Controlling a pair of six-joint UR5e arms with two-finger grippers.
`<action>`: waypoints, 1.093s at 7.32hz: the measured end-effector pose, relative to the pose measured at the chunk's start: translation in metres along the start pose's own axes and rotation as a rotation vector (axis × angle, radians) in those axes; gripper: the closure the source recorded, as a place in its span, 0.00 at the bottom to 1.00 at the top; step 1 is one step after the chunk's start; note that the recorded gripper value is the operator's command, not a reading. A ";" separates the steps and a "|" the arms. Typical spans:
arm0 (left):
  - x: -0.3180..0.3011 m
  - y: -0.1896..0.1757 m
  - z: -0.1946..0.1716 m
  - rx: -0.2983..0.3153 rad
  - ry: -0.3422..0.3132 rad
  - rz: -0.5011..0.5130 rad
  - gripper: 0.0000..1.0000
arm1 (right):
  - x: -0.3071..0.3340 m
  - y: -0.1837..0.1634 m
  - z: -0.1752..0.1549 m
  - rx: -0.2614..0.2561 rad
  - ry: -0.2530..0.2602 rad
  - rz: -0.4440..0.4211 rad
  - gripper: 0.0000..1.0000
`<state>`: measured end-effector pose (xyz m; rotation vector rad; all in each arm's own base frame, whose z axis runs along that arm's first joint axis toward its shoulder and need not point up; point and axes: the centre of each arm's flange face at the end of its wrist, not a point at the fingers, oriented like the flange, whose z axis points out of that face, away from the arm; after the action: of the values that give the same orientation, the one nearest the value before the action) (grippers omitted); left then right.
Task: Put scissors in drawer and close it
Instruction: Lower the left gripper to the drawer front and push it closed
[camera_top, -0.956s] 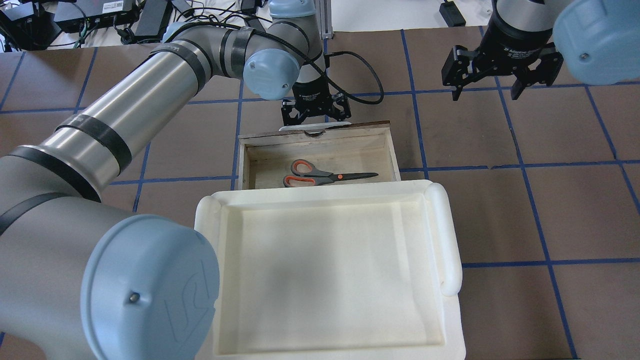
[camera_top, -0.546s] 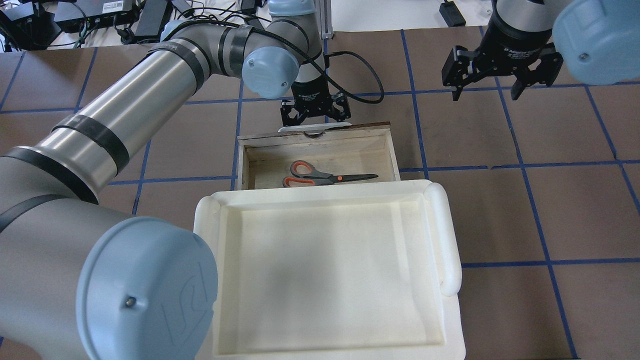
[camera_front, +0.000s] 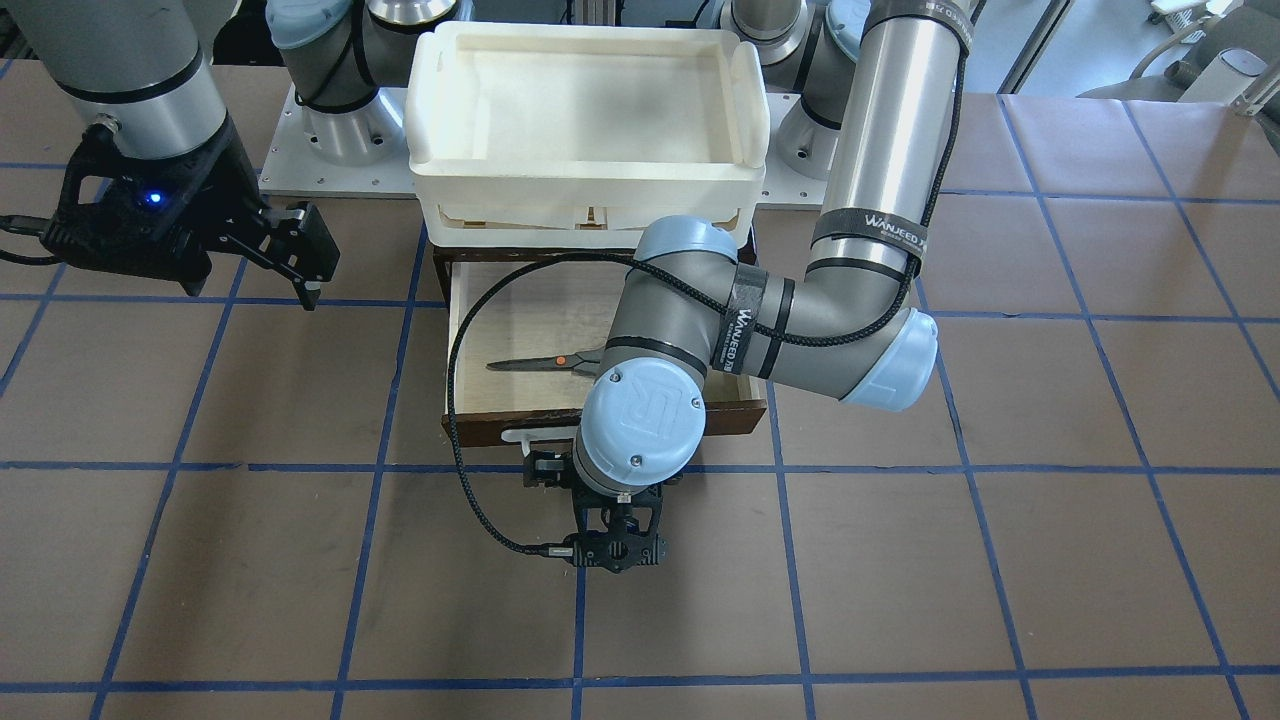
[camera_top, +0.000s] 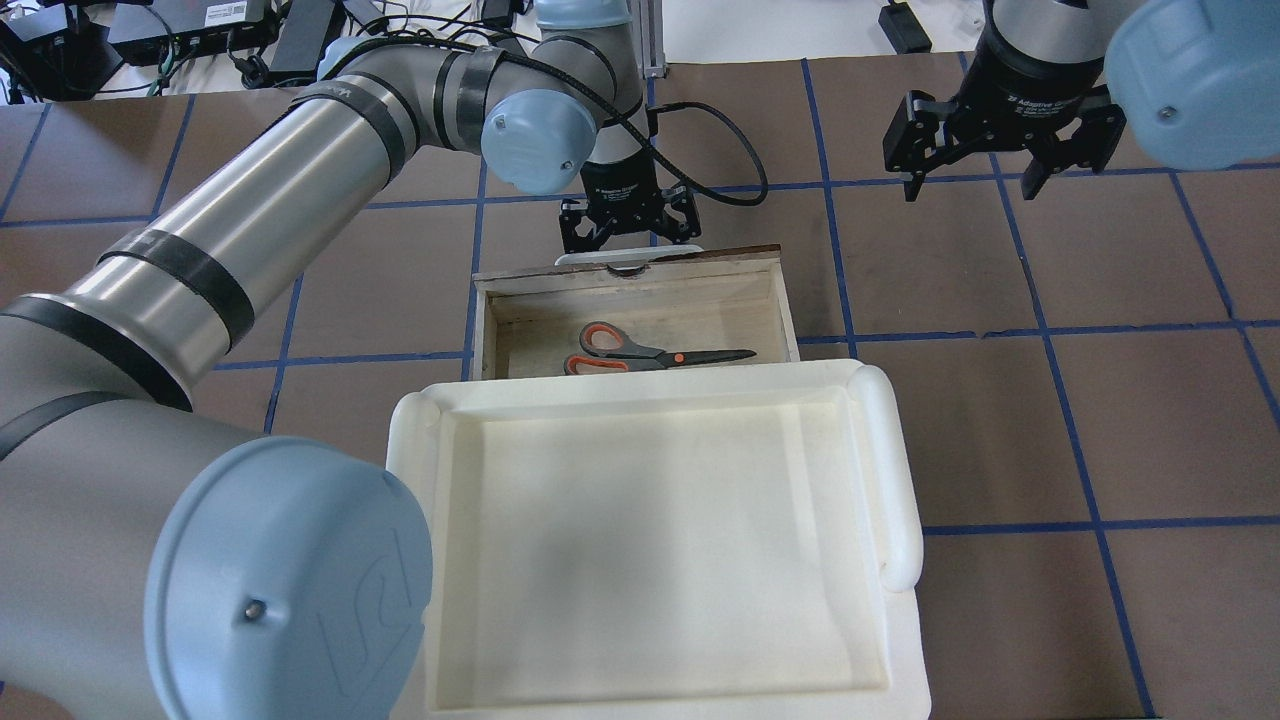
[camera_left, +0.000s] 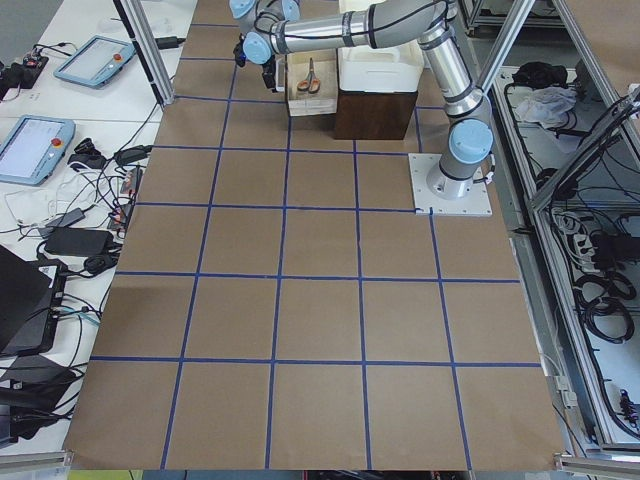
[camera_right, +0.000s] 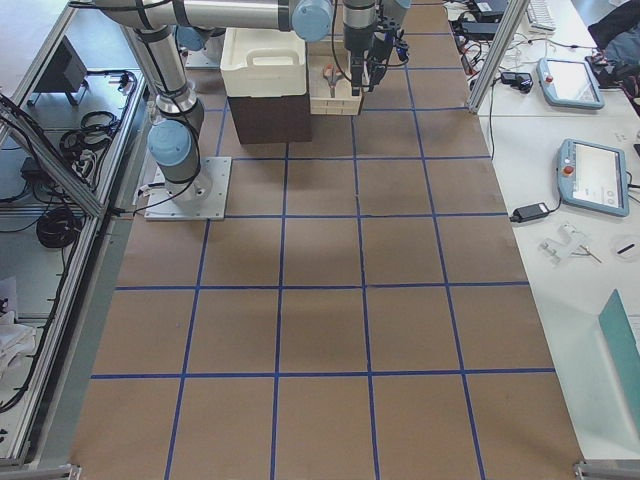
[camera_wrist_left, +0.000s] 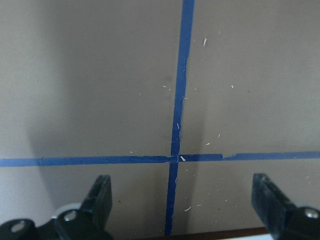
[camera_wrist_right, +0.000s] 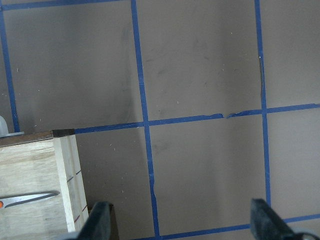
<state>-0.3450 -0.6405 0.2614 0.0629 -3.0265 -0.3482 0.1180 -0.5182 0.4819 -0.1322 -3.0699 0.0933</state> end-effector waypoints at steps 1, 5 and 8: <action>-0.002 0.001 -0.003 -0.003 -0.001 -0.002 0.00 | 0.000 0.000 0.001 -0.001 0.004 -0.001 0.00; -0.005 0.009 -0.013 -0.021 -0.005 -0.008 0.00 | 0.001 0.000 0.000 0.000 0.011 -0.003 0.00; -0.006 0.014 -0.015 -0.035 -0.010 -0.009 0.00 | 0.002 0.001 -0.002 0.004 0.010 -0.001 0.00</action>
<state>-0.3383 -0.6297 0.2784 0.0732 -3.0300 -0.4034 0.1163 -0.5170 0.4839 -0.1298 -3.0595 0.0979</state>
